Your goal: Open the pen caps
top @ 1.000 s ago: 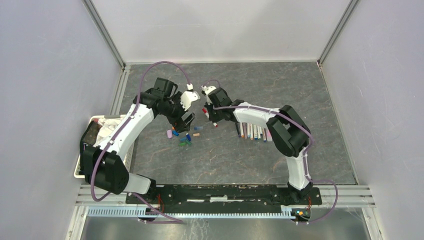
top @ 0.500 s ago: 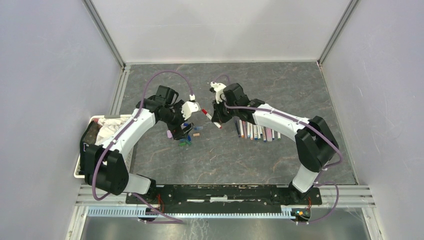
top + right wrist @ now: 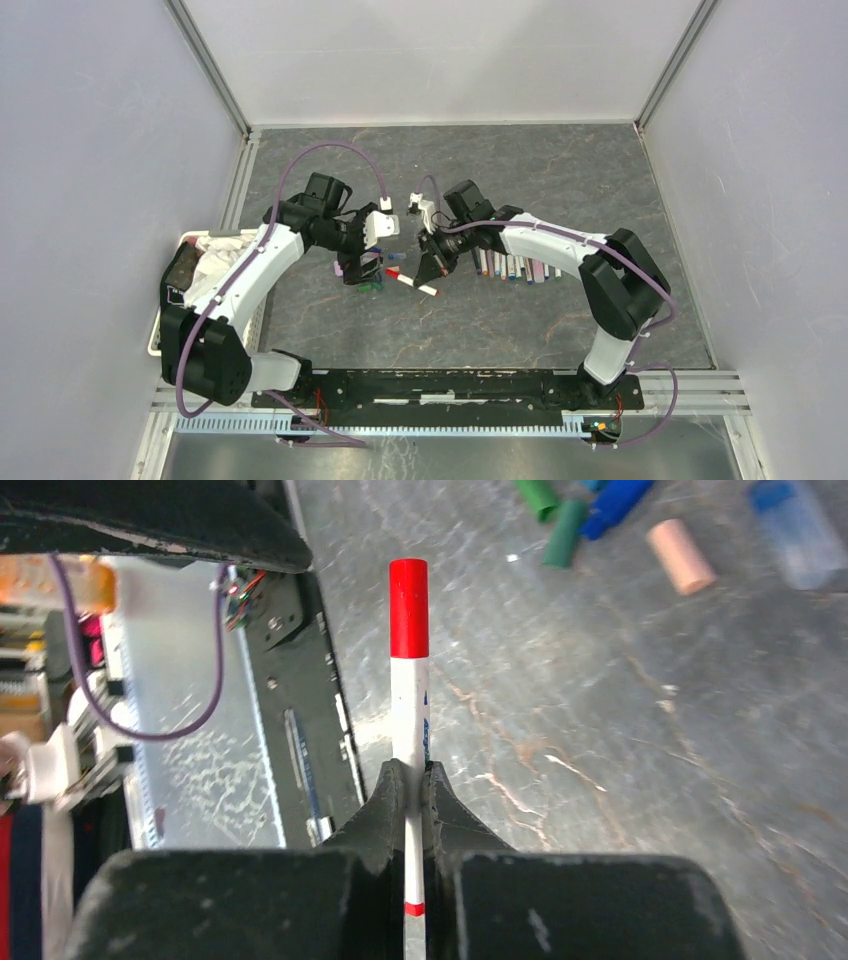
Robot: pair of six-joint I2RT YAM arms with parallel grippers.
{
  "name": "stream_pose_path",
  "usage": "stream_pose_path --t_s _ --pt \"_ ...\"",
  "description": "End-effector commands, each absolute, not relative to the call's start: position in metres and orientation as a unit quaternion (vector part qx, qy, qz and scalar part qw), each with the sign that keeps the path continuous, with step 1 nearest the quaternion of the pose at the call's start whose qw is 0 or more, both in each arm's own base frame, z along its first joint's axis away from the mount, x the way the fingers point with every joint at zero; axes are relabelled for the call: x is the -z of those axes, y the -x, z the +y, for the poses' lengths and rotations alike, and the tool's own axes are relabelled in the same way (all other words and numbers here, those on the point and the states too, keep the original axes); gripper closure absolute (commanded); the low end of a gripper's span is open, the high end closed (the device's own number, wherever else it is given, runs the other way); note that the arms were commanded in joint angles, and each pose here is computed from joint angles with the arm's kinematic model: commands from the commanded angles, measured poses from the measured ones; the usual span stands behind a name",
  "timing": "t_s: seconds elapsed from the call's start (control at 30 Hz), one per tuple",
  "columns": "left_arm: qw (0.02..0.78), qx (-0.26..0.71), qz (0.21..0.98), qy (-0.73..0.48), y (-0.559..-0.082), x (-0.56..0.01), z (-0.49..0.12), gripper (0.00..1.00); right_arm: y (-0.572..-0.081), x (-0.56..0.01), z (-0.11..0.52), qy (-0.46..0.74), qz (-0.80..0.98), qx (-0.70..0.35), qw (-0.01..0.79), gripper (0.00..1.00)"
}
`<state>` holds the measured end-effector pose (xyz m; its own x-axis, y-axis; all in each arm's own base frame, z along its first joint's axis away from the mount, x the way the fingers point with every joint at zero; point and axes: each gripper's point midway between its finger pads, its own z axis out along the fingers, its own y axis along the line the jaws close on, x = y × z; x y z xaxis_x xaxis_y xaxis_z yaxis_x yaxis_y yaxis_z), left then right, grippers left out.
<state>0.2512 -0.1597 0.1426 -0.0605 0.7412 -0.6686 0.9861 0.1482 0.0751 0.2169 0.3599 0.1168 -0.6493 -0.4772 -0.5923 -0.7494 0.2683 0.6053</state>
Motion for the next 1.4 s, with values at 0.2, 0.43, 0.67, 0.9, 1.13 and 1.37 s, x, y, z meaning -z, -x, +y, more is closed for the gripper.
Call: stream_pose_path --t_s 0.2,0.43,0.67,0.9,1.13,1.37 --pt "0.268 0.28 0.624 -0.678 -0.206 -0.142 -0.169 0.01 -0.19 -0.141 0.383 0.44 0.706 -0.544 0.108 1.0" --pt "0.26 0.285 0.62 -0.683 -0.201 -0.139 -0.171 0.17 -0.197 -0.148 0.391 0.443 0.701 -0.548 0.111 1.0" --pt "0.252 0.292 0.615 -0.687 -0.197 -0.138 -0.174 0.55 -0.202 -0.149 0.396 0.442 0.702 -0.548 0.111 1.0" --pt "0.232 0.296 0.615 -0.693 -0.194 -0.135 -0.175 0.97 -0.209 -0.147 0.404 0.423 0.71 -0.553 0.112 0.73" --pt "0.238 0.29 0.615 -0.693 -0.199 -0.141 -0.176 0.98 -0.202 -0.132 0.407 0.414 0.707 -0.567 0.084 0.54" --pt "0.251 0.289 0.616 -0.688 -0.204 -0.15 -0.181 0.98 -0.201 -0.132 0.419 0.416 0.689 -0.59 0.064 0.61"
